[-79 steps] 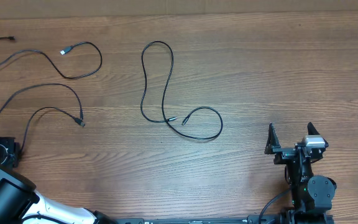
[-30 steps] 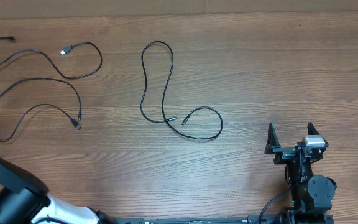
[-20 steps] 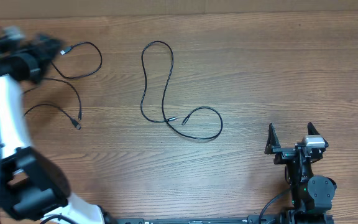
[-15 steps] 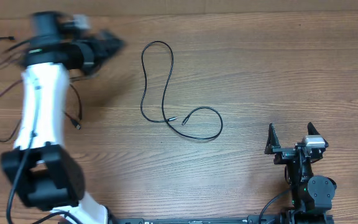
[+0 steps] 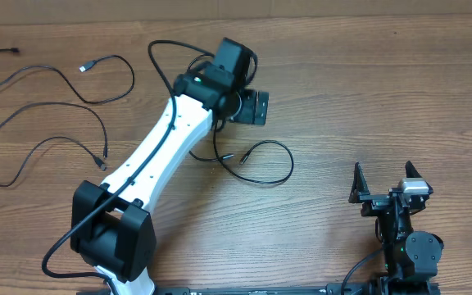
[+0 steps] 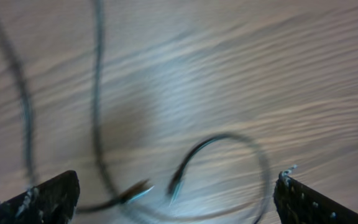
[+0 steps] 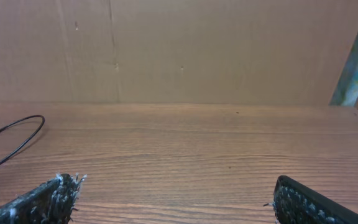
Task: Untangle cables
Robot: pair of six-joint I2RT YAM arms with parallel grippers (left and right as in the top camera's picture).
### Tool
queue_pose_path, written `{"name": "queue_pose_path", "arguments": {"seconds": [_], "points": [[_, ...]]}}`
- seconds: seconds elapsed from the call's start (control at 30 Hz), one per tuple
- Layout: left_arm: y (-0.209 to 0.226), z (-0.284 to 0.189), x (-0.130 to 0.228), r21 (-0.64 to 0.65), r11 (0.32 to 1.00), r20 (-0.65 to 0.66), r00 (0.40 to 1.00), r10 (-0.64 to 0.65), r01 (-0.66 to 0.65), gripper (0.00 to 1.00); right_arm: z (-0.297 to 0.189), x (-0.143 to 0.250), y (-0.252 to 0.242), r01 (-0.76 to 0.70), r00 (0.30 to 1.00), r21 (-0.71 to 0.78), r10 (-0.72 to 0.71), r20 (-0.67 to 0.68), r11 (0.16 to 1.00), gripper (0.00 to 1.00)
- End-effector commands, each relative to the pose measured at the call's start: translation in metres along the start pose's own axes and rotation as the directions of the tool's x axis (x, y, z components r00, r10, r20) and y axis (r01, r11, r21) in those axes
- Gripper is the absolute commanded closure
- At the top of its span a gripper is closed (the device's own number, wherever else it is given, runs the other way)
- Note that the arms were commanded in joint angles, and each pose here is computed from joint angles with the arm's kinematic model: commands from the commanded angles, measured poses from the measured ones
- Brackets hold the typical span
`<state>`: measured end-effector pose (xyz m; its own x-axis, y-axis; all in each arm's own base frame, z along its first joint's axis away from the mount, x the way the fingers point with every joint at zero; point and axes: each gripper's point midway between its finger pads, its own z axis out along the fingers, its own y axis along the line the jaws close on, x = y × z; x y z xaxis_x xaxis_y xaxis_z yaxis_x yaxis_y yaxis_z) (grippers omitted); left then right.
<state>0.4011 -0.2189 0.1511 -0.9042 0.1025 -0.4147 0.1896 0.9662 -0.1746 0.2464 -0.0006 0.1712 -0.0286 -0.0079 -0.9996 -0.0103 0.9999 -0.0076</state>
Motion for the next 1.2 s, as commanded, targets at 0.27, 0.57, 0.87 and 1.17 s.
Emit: {"name": "queue_pose_path", "arguments": {"seconds": [0.27,0.57,0.87,1.17], "points": [[0.082,0.016,0.022,-0.185,0.906,-0.104,0.909,-0.403,0.381,0.06,0.0,0.001,0.0,-0.003,1.0,0.0,0.003,0.005,1.0,0.0],[0.069,0.054,0.054,-0.192,0.928,-0.264,0.894,-0.362,0.319,0.32,0.0,0.001,0.0,-0.003,1.0,0.0,0.003,0.005,1.0,0.0],[0.066,0.102,0.09,-0.257,0.925,-0.374,0.854,-0.361,0.279,0.34,0.0,0.001,0.0,-0.003,1.0,0.0,0.003,0.005,1.0,0.0],[0.084,0.105,0.09,-0.303,0.908,-0.358,0.848,-0.39,0.289,0.44,0.0,0.001,0.0,-0.003,1.0,0.0,0.003,0.005,1.0,0.0]]}}
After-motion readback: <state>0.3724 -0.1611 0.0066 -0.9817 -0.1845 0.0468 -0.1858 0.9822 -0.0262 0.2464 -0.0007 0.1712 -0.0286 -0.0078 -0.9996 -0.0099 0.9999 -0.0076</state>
